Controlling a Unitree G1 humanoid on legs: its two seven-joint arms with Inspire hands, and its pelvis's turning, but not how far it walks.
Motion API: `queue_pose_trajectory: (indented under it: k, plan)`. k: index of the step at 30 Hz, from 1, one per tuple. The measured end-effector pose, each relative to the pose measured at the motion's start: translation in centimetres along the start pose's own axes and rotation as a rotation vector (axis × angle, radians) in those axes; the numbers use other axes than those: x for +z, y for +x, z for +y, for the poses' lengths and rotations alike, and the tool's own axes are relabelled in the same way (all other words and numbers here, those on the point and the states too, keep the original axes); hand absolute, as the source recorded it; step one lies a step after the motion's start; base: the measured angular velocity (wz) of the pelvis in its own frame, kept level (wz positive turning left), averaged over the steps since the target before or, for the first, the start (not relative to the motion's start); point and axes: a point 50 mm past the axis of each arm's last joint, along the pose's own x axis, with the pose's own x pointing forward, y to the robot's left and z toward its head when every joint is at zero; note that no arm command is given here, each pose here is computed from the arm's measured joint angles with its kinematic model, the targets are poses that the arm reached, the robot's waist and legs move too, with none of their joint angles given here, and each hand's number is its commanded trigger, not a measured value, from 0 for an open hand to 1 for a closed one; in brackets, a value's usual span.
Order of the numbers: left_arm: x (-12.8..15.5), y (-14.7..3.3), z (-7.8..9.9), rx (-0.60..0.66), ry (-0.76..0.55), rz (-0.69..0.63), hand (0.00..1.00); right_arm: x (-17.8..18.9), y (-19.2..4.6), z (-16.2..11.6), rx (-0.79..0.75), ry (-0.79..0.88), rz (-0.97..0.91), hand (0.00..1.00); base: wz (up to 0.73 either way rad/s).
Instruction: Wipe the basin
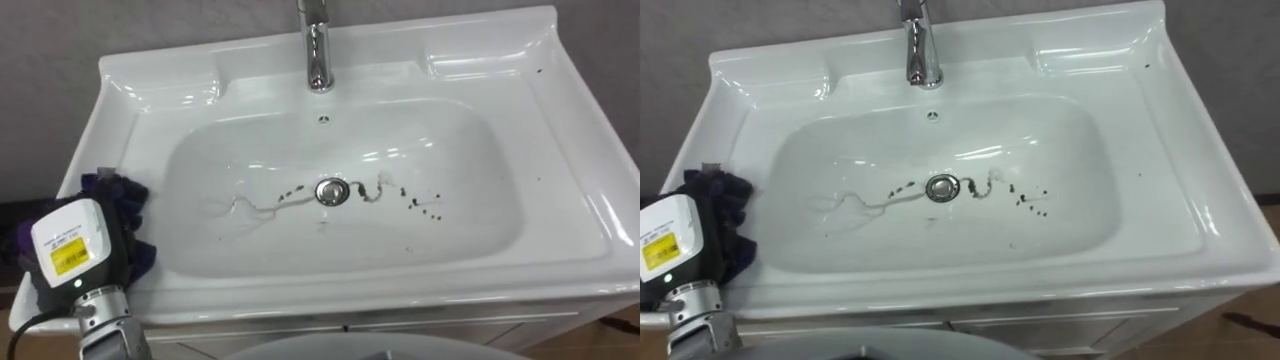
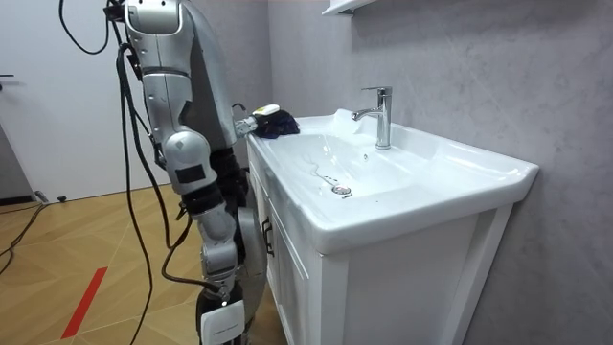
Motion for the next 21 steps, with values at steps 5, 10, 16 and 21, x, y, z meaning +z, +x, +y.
queue_pose_trajectory:
  k: [5,10,16,21]
  plan:
    - [-0.3,0.3,0.1,0.009,0.018,0.021,1.0,0.1,0.0,0.0,-0.002,0.0,0.006,0.0,0.01]
    - [-0.8,0.3,0.2,0.013,0.044,0.051,1.0,0.1,-0.1,-0.1,-0.003,0.004,0.011,0.0,0.01]
    - [-1.0,0.3,0.3,0.016,0.061,0.058,1.0,0.3,-0.1,-0.1,-0.008,0.001,0.004,0.0,-0.01]
    - [-1.0,0.4,0.3,0.016,0.062,0.06,1.0,0.4,-0.1,-0.1,-0.01,-0.001,0.001,0.0,0.0]
